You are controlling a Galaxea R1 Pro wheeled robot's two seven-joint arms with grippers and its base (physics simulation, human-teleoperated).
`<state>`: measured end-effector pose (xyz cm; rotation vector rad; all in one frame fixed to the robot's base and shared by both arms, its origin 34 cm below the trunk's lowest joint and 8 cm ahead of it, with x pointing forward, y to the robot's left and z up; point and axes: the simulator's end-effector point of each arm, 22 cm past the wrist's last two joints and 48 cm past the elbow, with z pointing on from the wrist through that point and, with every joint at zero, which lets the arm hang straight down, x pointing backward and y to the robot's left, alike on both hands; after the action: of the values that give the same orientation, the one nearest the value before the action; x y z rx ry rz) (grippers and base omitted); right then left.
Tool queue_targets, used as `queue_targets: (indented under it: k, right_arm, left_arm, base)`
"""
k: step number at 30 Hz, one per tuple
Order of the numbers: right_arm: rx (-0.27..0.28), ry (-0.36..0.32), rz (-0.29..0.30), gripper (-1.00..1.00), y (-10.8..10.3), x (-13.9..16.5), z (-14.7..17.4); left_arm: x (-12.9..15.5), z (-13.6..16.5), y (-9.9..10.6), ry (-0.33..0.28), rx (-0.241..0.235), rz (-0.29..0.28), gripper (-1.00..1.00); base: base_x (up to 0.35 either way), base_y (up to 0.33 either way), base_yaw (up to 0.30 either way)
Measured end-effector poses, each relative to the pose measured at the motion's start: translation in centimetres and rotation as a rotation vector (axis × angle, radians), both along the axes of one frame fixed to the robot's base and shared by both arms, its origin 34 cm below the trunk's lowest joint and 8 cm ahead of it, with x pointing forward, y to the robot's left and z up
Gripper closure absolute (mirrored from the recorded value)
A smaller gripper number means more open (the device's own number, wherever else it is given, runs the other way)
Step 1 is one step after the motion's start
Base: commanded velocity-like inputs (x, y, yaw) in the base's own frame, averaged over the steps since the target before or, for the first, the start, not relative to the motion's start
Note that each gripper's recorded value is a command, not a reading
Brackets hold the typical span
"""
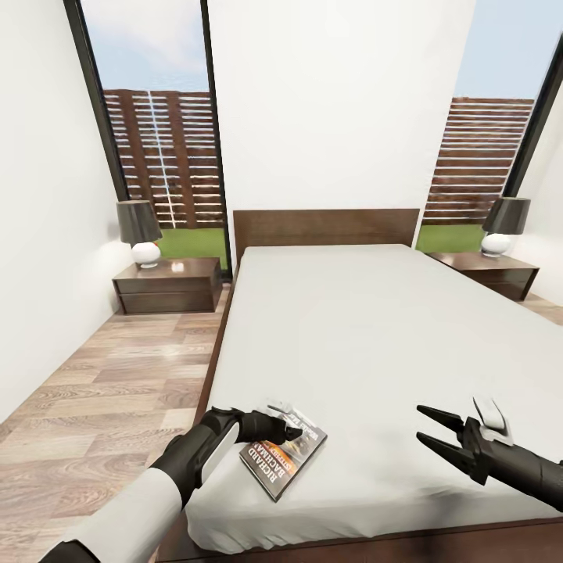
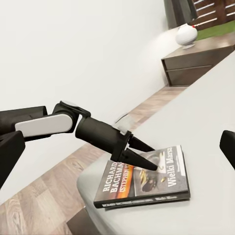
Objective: In the bedroom, move the book from the bed onto either nightstand, and place the two sandals side by side next to the bed.
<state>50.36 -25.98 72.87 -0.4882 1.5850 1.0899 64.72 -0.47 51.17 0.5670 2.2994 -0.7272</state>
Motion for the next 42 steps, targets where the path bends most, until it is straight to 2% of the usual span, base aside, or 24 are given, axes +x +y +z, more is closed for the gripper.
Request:
queue_targets:
  k: [42]
  right_arm:
    - [0.000, 0.000, 0.001, -1.00, 0.04, -0.01, 0.00]
  left_arm:
    - [-0.02, 0.01, -0.05, 0.000, -0.002, 0.000, -1.00]
  base:
    - [-0.021, 0.000, 0.000]
